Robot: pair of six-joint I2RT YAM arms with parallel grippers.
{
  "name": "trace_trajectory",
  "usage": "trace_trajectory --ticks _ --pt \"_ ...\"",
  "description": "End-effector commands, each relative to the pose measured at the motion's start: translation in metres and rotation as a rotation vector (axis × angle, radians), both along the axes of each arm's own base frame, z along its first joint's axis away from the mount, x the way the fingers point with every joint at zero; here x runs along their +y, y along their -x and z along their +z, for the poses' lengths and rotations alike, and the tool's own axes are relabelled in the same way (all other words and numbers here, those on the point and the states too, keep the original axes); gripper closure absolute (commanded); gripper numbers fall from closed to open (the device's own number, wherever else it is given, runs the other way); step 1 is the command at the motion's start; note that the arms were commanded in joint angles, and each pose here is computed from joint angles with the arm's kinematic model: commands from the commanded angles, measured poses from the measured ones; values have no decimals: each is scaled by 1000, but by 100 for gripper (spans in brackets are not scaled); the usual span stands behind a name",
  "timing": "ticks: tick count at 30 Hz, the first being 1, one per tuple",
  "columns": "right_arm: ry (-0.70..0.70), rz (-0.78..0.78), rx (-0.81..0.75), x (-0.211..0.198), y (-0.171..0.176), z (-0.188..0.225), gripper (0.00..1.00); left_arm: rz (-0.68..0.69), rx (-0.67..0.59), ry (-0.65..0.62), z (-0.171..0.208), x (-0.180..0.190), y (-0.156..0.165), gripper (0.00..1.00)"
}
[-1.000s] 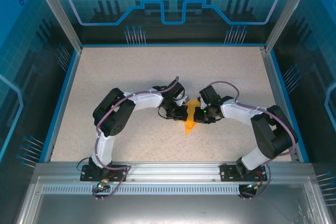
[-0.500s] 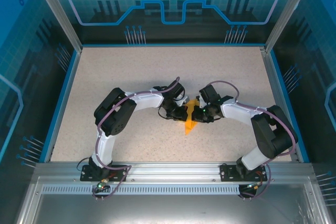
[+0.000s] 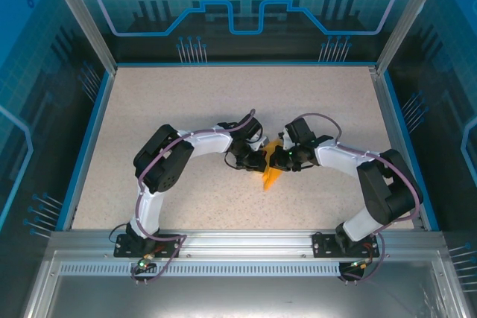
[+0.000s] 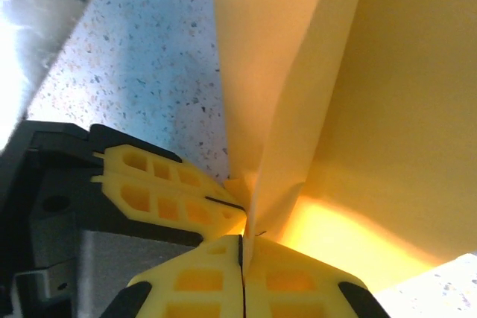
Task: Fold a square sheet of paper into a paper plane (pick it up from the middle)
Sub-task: Fourth fold the wing at the center of the table.
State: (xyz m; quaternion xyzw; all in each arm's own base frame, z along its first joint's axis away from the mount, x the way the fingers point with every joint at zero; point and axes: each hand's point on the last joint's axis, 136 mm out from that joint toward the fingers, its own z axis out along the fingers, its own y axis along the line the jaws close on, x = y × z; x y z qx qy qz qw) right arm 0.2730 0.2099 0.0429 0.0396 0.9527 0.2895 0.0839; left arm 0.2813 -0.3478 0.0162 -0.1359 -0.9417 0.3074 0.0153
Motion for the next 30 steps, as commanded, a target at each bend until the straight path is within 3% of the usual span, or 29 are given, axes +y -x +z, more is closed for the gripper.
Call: trace_trajectory --ticks 1,19,30 --pt "-49 -24 -17 2 -11 6 94 -24 7 -57 -19 8 4 99" --pt "-19 22 8 4 -5 -4 88 -3 20 -32 -20 8 2 100" --pt "-50 -18 -52 -2 -10 13 72 8 26 -25 -22 12 3 100"
